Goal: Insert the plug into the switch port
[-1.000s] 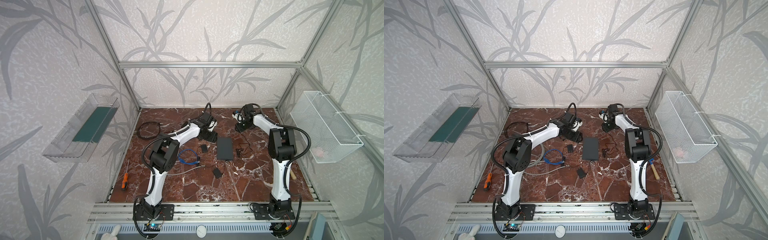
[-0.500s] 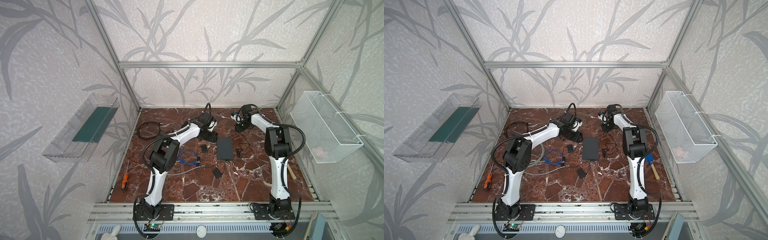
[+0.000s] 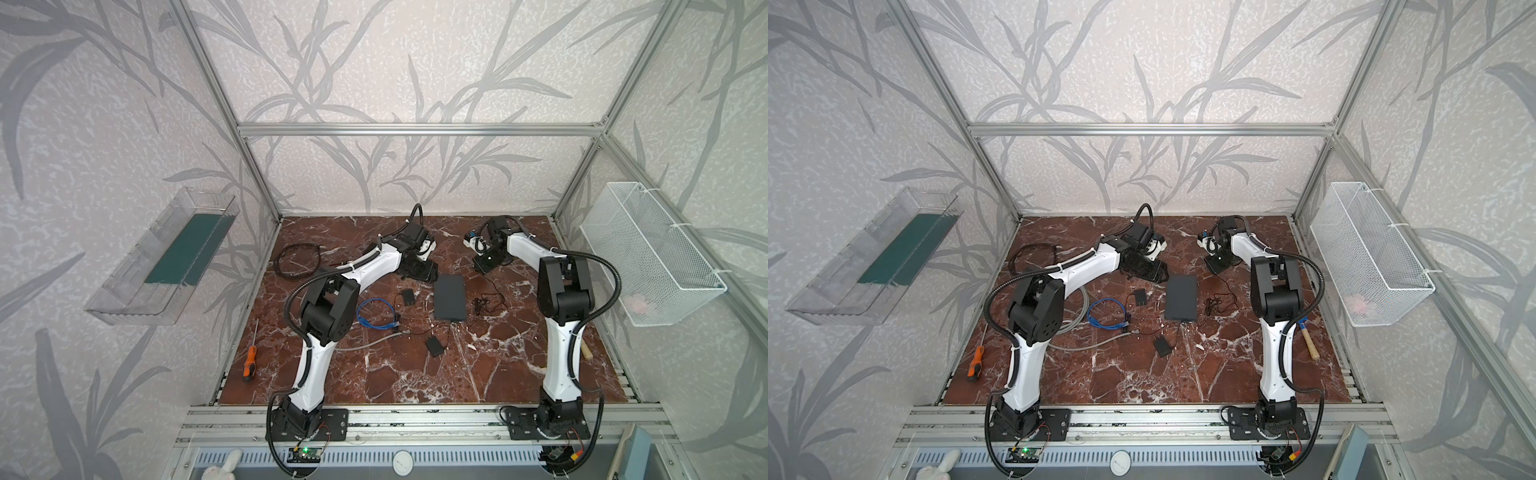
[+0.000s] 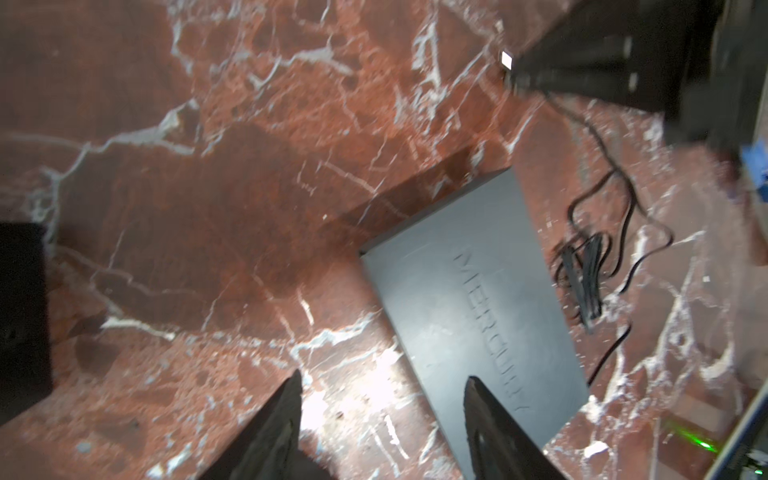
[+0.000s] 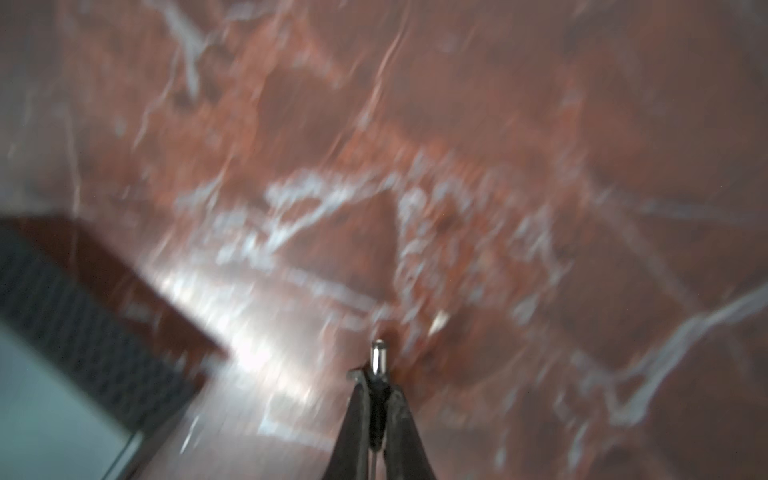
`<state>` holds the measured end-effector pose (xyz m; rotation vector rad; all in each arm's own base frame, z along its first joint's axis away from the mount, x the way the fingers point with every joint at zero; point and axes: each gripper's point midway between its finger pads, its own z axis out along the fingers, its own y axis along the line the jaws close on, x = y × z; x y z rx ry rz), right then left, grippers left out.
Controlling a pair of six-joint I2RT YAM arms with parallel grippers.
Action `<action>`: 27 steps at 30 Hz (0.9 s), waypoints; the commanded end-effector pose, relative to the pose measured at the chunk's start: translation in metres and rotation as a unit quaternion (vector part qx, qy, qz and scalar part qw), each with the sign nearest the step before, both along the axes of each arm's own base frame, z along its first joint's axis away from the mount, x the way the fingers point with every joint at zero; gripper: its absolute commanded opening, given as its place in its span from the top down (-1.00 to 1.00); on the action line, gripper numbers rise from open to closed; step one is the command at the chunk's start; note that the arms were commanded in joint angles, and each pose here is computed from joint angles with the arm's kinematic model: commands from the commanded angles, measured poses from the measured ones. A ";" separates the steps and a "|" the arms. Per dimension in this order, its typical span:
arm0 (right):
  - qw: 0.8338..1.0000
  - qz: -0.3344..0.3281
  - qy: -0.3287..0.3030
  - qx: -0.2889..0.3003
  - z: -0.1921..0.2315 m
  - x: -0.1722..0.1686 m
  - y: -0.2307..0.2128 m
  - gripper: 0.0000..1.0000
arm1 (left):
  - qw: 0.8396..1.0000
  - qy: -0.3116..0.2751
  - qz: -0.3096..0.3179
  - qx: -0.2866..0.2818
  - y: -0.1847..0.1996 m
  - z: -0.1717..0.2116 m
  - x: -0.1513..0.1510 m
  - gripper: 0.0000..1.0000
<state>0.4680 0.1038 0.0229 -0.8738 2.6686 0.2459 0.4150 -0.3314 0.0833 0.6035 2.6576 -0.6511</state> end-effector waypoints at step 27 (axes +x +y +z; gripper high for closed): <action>0.974 0.217 -0.058 0.030 0.018 -0.067 0.032 0.92 | 0.994 0.104 -0.017 -0.027 -0.031 -0.041 -0.003 -0.21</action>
